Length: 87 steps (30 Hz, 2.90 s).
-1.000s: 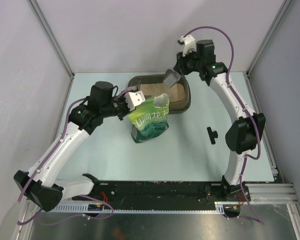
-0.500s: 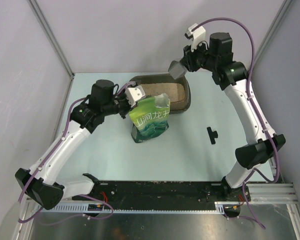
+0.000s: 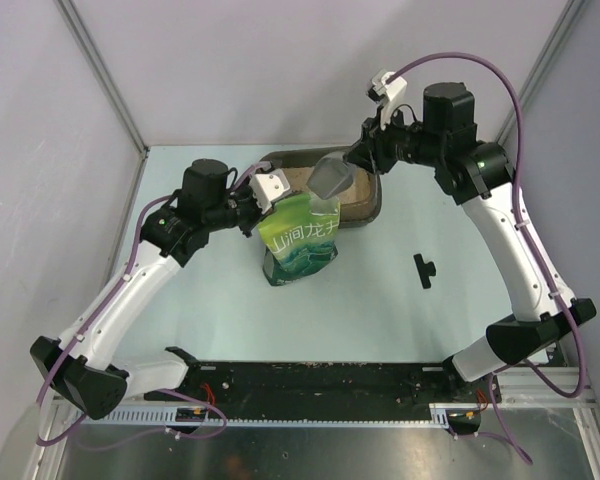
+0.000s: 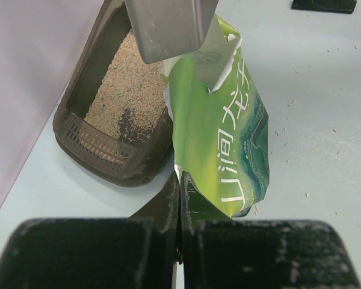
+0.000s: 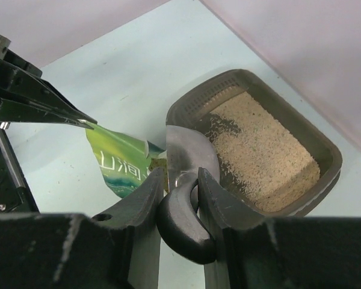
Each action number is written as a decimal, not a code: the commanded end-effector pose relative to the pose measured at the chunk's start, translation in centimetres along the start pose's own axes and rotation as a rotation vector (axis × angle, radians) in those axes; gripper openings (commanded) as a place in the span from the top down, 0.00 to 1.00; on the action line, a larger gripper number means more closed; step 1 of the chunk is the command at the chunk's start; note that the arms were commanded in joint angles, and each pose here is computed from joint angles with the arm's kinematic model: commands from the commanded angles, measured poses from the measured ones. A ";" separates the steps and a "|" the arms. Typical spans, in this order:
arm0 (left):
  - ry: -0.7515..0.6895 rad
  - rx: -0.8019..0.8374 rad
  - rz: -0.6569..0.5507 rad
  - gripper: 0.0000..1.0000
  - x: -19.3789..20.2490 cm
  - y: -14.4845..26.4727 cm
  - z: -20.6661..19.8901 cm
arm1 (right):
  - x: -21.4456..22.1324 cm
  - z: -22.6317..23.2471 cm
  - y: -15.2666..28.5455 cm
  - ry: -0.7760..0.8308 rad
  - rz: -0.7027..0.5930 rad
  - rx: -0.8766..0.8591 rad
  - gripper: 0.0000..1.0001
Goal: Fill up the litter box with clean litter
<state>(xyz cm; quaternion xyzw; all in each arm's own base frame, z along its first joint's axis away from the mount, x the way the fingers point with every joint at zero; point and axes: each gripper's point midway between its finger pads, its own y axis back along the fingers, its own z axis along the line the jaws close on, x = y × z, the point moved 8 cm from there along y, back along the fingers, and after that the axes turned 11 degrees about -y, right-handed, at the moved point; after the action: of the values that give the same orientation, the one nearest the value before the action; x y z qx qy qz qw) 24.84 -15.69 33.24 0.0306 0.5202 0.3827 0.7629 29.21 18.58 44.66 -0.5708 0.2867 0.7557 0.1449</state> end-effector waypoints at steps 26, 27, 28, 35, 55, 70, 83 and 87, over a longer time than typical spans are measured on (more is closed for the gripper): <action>0.067 0.033 -0.151 1.00 -2.3 0.6 -0.4 | 4.0 -1.4 -6.0 -0.203 0.177 0.169 1.00; 0.074 0.033 -0.152 1.00 -2.3 0.6 -0.4 | 4.1 -1.3 -6.3 -0.232 0.175 0.193 1.00; 0.077 0.035 -0.149 1.00 -2.3 0.5 -0.5 | 4.4 -1.3 -6.7 -0.250 0.176 0.227 1.00; 0.118 0.033 -0.169 1.00 -2.8 0.4 -0.4 | 7.3 -2.0 -8.3 -0.359 0.239 0.346 1.00; 0.150 0.074 -0.202 1.00 -3.7 -0.2 -1.0 | 15.1 -1.1 -10.1 -0.222 0.311 0.401 1.00; 0.165 0.139 -0.190 1.00 -3.8 -2.2 -1.7 | 20.3 1.7 -12.2 -0.585 0.442 0.150 1.00; 0.108 0.081 -0.156 1.00 -3.2 -2.0 -1.3 | 15.0 -0.4 -10.8 -0.761 0.282 -0.199 1.00; 0.068 0.051 -0.139 1.00 -2.8 -1.8 -1.0 | 14.1 -2.2 -9.7 -0.864 0.260 -0.219 1.00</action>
<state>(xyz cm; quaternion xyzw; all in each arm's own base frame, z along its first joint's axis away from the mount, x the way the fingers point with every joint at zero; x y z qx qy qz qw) 24.52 -19.39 32.49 0.0211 0.5902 0.3147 0.7431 32.38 23.63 25.22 -0.2121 0.2937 0.9232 0.1281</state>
